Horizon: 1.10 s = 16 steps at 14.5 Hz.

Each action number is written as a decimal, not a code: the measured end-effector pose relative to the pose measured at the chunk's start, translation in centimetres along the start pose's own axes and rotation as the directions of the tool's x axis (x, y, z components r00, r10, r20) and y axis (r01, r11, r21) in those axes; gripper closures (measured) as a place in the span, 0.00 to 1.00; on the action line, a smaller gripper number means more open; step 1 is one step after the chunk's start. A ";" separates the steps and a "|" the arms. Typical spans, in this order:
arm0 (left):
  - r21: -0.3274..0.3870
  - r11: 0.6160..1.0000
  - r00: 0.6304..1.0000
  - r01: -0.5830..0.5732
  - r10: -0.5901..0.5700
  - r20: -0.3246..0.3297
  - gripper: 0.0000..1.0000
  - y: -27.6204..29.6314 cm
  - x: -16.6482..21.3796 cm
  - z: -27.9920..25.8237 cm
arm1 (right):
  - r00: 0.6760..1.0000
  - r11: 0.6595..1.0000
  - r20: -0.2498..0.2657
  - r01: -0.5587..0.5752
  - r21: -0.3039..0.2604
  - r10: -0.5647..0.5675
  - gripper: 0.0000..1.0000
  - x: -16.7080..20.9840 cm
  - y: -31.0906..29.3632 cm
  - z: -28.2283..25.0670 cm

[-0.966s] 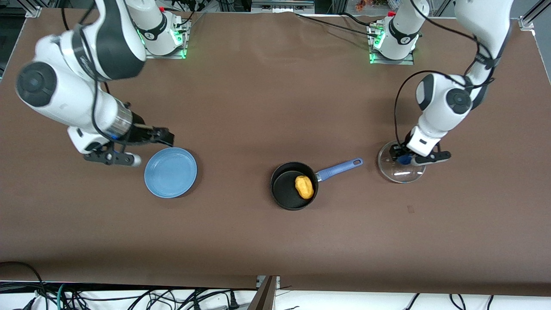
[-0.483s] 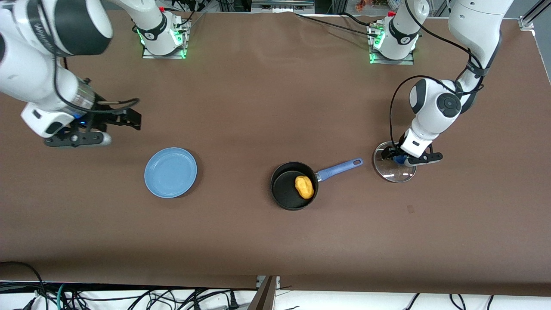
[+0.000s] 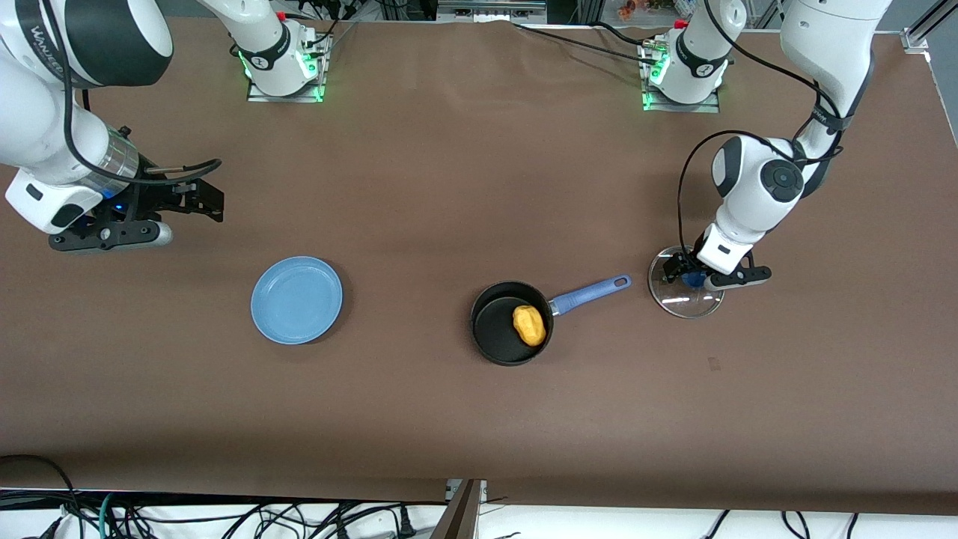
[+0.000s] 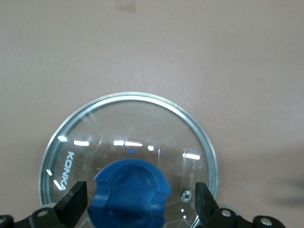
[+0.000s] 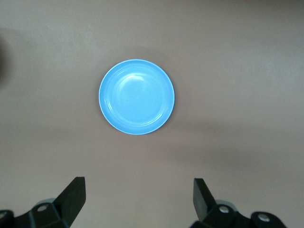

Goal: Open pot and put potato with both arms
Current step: 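Withdraw the right gripper to rest while the left gripper lowers the lid, then release the lid on the table and raise the left gripper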

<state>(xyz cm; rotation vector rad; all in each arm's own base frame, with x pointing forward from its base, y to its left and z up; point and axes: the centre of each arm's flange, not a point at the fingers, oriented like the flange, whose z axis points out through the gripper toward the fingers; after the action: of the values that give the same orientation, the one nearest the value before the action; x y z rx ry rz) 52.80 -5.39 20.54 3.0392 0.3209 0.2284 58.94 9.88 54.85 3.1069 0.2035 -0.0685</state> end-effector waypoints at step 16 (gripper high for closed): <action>0.045 0.999 0.990 0.009 -0.015 0.138 0.00 1.5 8.5 -22.1 | 0.998 0.998 -0.038 -0.056 -0.006 0.056 0.00 -0.4 4.4 -3.4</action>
<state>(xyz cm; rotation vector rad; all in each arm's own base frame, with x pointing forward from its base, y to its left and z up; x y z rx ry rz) 57.93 -3.73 43.65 3.0750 0.3381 0.0102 59.28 5.59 58.38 3.1058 0.1176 -0.0081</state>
